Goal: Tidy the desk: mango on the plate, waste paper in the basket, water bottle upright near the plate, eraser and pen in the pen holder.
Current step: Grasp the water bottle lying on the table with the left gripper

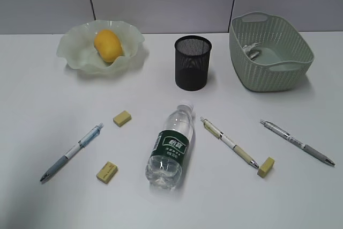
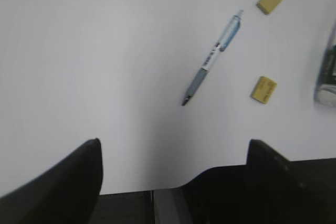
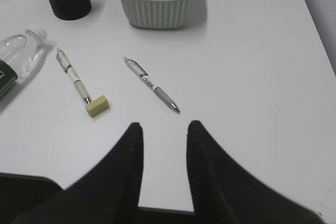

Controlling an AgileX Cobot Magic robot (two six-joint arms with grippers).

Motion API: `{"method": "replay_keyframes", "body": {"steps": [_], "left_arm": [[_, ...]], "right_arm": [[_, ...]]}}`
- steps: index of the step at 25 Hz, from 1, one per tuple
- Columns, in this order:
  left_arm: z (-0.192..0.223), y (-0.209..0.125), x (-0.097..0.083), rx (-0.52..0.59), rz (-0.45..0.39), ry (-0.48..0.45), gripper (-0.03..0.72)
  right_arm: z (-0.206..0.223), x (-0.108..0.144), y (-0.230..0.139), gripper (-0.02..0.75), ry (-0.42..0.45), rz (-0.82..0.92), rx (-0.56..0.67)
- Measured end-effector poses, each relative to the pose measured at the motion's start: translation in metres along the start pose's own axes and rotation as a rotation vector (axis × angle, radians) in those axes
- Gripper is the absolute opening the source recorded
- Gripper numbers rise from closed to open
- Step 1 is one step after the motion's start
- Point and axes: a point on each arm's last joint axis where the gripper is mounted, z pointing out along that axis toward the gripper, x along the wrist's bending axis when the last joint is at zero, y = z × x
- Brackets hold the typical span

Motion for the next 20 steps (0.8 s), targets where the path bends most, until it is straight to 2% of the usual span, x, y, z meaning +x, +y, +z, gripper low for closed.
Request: {"method": "replay_keyframes", "body": {"steps": [7, 16, 20], "left_arm": [[0.040, 0.034, -0.075, 0.129, 0.104, -0.028, 0.671], [0.097, 0.051, -0.180, 0.236, 0.300, -0.061, 0.672], [0.129, 0.053, -0.214, 0.282, 0.336, -0.070, 0.672]], "right_arm": [[0.000, 0.000, 0.000, 0.243, 0.000, 0.001, 0.000], [0.000, 0.000, 0.000, 0.243, 0.000, 0.001, 0.000], [0.000, 0.000, 0.000, 0.241, 0.000, 0.001, 0.000]]}}
